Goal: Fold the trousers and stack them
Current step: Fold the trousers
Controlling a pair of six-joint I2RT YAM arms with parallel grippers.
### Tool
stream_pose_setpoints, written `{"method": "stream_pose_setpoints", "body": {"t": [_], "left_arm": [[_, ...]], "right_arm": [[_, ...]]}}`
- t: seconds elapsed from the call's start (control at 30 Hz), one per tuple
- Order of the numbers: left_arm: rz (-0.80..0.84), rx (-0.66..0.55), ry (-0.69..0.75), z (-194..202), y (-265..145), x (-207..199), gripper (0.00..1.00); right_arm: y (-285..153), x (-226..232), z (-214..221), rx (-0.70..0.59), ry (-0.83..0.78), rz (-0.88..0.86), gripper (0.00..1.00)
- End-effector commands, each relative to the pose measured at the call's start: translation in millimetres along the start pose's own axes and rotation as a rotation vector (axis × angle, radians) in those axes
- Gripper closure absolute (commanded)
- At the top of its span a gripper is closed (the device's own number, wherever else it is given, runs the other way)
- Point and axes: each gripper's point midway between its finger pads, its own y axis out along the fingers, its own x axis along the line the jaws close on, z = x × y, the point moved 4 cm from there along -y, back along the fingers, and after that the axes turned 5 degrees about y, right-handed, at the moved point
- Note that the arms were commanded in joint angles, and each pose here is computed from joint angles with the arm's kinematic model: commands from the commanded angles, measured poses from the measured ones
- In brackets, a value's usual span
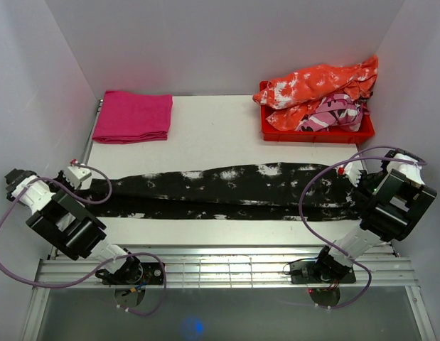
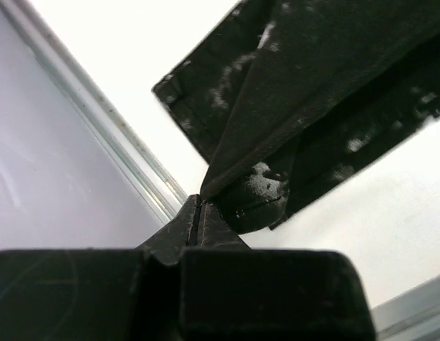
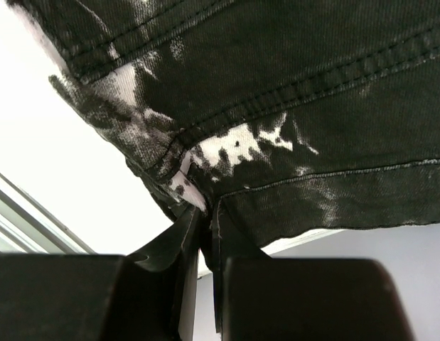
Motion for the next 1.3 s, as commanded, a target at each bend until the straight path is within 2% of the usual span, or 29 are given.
{"method": "stream_pose_setpoints", "body": {"t": [0.0,0.07,0.1,0.13,0.17,0.2,0.23,0.27,0.3,0.4,0.43,0.53,0.57,0.63,0.67,0.73,0.8,0.9,1.03,1.27], "left_arm": [[0.108,-0.017,0.099,-7.0,-3.4,-36.9,1.00],[0.112,0.007,0.183,-9.4,-4.4,-55.3,1.00],[0.148,0.008,0.176,-5.6,3.8,-78.9,1.00],[0.132,0.026,0.245,-7.0,1.9,-83.4,1.00],[0.148,0.040,0.273,-5.4,3.7,-92.7,1.00],[0.190,0.046,0.276,-1.4,10.2,-113.7,0.93],[0.202,0.092,0.337,1.9,6.5,-118.8,0.81],[0.211,0.104,0.340,3.3,6.8,-124.6,0.60],[0.209,0.109,0.333,2.9,6.3,-127.8,0.43],[0.199,0.040,0.247,-15.4,-2.6,-123.4,0.41],[0.181,-0.025,0.209,-33.4,-12.6,-111.7,0.40],[0.164,-0.131,0.027,-55.6,-23.3,-88.2,0.39],[0.123,-0.179,-0.069,-70.6,-34.8,-67.9,0.39],[0.126,-0.227,-0.191,-70.1,-30.9,-46.8,0.39],[0.097,-0.231,-0.196,-72.7,-33.9,-26.2,0.39],[0.151,-0.229,-0.356,-62.3,-20.2,-16.4,0.39],[0.168,-0.177,-0.432,-56.7,-10.3,-3.4,0.36],[0.202,-0.121,-0.486,-44.9,13.5,2.8,0.41],[0.195,0.034,-0.491,-26.9,41.7,0.1,0.47],[0.105,0.150,-0.524,-15.1,73.1,11.8,0.49]], "right_arm": [[-14.5,-7.3,4.9,0.046,-0.030,0.059,0.92],[-16.8,-6.1,1.7,0.042,-0.036,0.062,0.92],[-17.3,-6.1,0.4,0.044,-0.041,0.065,0.92],[-18.5,-6.2,0.0,0.053,-0.039,0.068,0.89],[-19.9,-3.4,-2.8,0.057,-0.031,0.057,0.77],[-22.8,-2.7,-4.8,0.056,-0.030,0.053,0.49],[-30.8,-7.5,-10.5,0.039,-0.035,0.069,0.27],[-36.0,-8.2,-14.5,0.025,-0.025,0.073,0.09],[-41.4,-5.5,-19.5,0.005,-0.012,0.059,0.02],[-65.5,-7.2,-45.2,-0.088,0.015,0.048,0.03],[-69.9,-7.7,-55.1,-0.127,0.019,0.045,0.04],[-77.1,-6.8,-76.7,-0.163,0.016,0.066,0.12],[-71.7,0.3,-85.6,-0.159,-0.005,0.046,0.14],[-64.9,3.2,-93.1,-0.155,0.007,0.048,0.19],[-60.7,6.9,-101.2,-0.153,-0.011,0.042,0.22],[-46.7,13.4,-106.4,-0.144,-0.007,0.016,0.31],[-32.5,19.7,-117.1,-0.132,0.006,-0.010,0.40],[-18.1,24.9,-128.2,-0.113,0.013,-0.020,0.49],[6.3,35.8,-125.2,-0.050,0.027,-0.039,0.55],[37.5,42.0,-106.1,0.071,0.085,-0.063,0.60]]}}
